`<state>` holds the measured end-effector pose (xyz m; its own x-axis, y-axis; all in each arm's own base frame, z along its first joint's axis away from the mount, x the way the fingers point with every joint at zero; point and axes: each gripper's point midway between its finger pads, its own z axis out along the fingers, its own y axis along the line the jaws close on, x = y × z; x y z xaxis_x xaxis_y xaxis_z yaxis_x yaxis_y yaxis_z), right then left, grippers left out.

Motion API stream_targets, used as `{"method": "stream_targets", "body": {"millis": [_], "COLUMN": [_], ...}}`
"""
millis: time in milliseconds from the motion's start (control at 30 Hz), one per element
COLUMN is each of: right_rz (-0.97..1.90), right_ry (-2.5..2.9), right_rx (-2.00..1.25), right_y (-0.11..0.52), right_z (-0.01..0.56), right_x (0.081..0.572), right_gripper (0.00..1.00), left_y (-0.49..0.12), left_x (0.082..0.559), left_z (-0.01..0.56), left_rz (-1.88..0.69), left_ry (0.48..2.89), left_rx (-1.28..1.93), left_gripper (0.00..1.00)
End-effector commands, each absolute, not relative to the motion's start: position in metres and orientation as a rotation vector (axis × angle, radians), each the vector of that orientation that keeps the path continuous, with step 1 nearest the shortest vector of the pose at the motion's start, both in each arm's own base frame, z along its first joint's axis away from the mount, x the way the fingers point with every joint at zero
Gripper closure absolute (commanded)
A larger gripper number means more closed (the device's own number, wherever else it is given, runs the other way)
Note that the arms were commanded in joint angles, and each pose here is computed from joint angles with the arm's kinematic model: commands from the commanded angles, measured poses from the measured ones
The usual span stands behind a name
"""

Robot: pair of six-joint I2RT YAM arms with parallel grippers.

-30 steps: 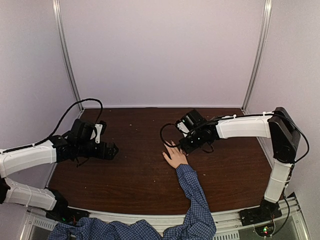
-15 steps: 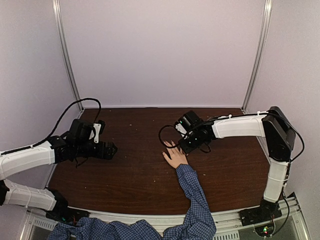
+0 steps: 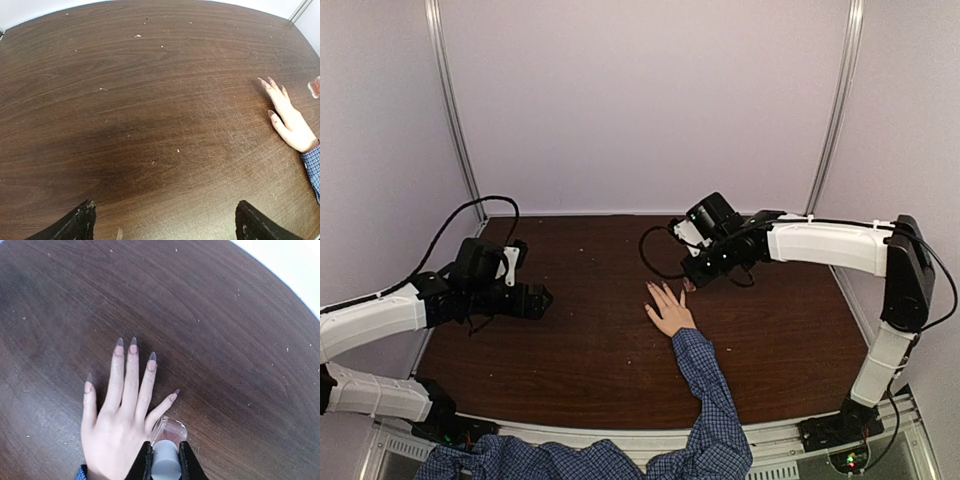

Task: Paint the nails
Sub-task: Set down the nail polish bottle at the center of the board.

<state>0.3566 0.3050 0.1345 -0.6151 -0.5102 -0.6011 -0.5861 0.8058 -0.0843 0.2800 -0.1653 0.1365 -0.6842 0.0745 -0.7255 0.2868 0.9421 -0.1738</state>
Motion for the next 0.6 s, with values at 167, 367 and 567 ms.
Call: {"method": "stream_targets", "body": {"millis": [167, 367, 567], "right_rz": [0.445, 0.487, 0.515], "right_ry": [2.117, 2.032, 2.026], "right_rx": [-1.17, -1.403, -1.525], "right_y": [0.383, 0.421, 0.447], "right_z": [0.186, 0.166, 0.131], "right_x": [0.286, 0.241, 0.213], "right_gripper": [0.89, 0.86, 0.87], "left_y": [-0.156, -0.151, -0.15], "left_x": [0.271, 0.263, 0.258], "left_z": [0.165, 0.17, 0.172], "left_rz": [-0.37, -0.398, -0.425], "left_ry": [2.261, 2.246, 2.228], "left_rx": [0.197, 0.159, 0.147], "left_gripper": [0.02, 0.02, 0.02]}}
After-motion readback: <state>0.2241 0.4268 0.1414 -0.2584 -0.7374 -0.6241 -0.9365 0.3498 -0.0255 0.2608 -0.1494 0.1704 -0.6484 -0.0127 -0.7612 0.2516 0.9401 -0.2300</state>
